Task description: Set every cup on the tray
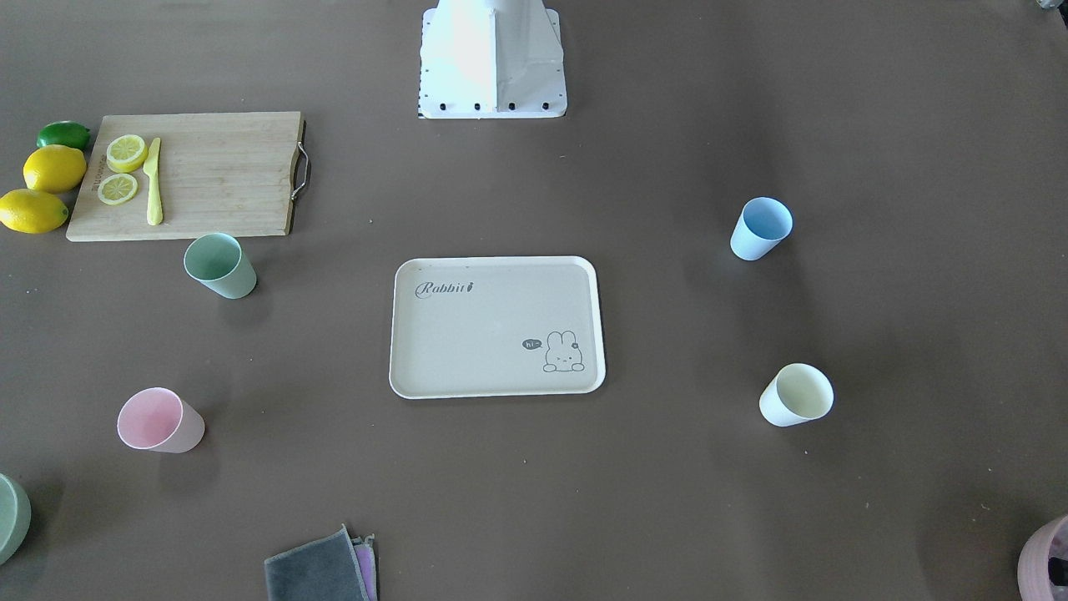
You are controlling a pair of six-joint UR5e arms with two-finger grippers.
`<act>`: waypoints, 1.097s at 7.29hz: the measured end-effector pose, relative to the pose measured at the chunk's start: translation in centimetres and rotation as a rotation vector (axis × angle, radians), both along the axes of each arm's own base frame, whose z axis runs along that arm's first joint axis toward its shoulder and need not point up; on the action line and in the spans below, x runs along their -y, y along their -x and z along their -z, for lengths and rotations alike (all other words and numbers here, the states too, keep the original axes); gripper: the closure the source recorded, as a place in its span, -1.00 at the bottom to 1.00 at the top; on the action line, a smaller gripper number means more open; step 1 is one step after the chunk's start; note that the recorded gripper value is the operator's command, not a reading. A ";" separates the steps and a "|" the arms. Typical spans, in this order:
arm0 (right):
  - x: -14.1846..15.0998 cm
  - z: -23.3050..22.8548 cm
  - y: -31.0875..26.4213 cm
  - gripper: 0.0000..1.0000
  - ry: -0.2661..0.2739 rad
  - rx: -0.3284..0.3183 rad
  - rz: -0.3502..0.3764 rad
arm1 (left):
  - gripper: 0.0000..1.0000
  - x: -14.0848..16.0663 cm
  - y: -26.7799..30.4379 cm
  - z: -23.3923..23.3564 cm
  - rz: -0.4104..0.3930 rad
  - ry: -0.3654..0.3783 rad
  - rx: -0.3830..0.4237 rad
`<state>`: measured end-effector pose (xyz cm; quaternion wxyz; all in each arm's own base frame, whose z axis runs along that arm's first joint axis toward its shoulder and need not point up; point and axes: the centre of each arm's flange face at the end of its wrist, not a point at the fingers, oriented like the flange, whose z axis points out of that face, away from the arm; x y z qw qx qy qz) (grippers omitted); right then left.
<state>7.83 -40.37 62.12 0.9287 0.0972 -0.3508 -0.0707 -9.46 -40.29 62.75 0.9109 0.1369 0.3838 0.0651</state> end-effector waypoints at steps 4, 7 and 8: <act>0.6 0.4 0.3 -1.00 -0.008 0.001 0.005 | -0.97 -1.3 -0.2 -0.6 -0.003 0.038 -0.059; 1.3 0.5 0.7 -1.00 -0.005 0.003 0.011 | -0.97 -2.2 0.0 -1.3 0.004 0.054 -0.073; 1.1 0.4 0.7 -1.00 -0.004 0.009 0.014 | -0.97 -2.5 0.0 -1.5 0.009 0.063 -0.074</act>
